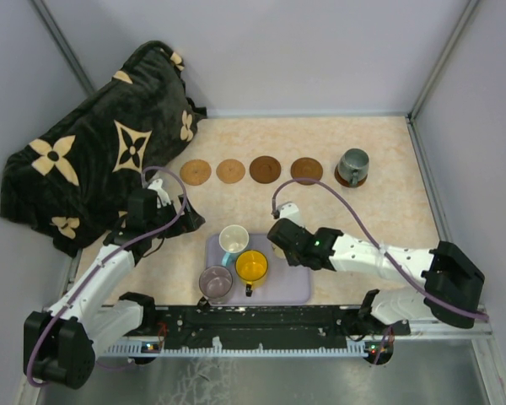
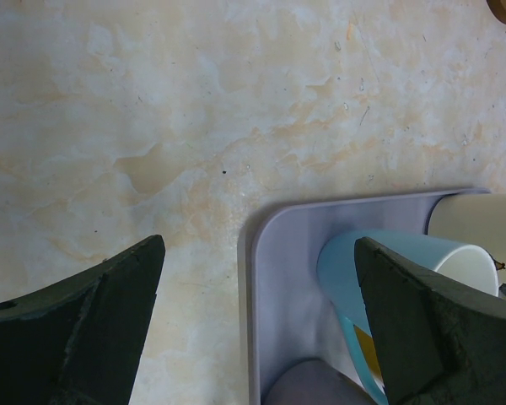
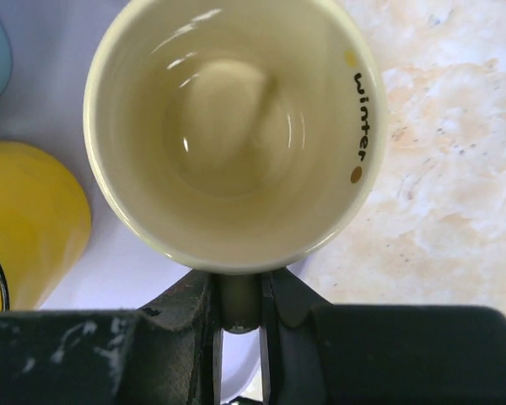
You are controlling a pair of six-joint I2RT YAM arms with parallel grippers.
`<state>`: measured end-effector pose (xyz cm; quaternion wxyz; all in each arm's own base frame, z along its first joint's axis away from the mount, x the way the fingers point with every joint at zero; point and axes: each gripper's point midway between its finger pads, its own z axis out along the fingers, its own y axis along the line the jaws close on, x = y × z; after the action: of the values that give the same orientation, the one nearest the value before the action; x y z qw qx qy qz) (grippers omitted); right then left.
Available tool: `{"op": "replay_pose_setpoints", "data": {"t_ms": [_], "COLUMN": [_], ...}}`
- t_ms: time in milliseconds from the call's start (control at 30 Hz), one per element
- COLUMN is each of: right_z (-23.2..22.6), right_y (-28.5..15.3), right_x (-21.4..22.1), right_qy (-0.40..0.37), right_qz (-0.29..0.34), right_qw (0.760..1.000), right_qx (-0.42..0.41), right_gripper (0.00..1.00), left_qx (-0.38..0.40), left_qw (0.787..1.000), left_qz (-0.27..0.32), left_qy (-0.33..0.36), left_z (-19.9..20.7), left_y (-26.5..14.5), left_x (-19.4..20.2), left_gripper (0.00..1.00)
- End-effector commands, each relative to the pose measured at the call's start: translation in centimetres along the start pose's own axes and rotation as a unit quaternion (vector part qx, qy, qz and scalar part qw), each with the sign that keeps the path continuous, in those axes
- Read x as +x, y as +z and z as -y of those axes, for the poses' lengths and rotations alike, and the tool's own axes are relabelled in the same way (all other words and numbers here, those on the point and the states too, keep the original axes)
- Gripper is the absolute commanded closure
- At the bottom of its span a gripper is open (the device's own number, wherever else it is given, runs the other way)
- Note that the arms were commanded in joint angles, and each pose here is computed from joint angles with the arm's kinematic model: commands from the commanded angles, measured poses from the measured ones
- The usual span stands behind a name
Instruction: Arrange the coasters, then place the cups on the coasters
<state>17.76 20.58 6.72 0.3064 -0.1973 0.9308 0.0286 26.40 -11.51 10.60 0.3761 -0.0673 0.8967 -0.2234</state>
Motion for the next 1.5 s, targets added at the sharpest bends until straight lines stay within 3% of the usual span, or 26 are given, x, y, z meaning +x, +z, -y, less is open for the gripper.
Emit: {"op": "replay_pose_setpoints", "data": {"t_ms": [0, 400, 767, 1133, 1467], "right_z": [1.5, 3.1, 9.2, 14.5, 17.0], "right_y": [-2.4, -2.9, -2.2, 2.4, 7.0], "right_x": [-7.1, -13.5, -19.4, -24.3, -25.7], "right_qy": [0.034, 0.059, 0.102, 0.127, 0.127], "right_qz": [0.124, 0.207, 0.261, 0.286, 0.297], "right_qw": [0.99, 0.972, 0.95, 0.933, 0.926], "right_qx": [0.054, 0.096, 0.14, 0.176, 0.195], "right_gripper": [1.0, 1.0, 1.0, 1.0, 1.0], "left_qx": [0.013, 0.009, 0.007, 0.011, 0.016], "left_qw": [1.0, 1.0, 1.0, 0.999, 0.999], "left_qz": [0.01, 0.014, 0.02, 0.015, 0.005], "left_qy": [0.014, 0.019, 0.023, 0.04, 0.043], "left_z": [0.7, 0.7, 0.6, 0.6, 0.8], "left_y": [-0.1, -0.2, 0.1, 1.6, 3.1], "left_x": [-0.7, -1.2, -1.6, -2.0, -2.2], "left_gripper": [0.0, 0.0, 0.0, 0.0, 0.0]}}
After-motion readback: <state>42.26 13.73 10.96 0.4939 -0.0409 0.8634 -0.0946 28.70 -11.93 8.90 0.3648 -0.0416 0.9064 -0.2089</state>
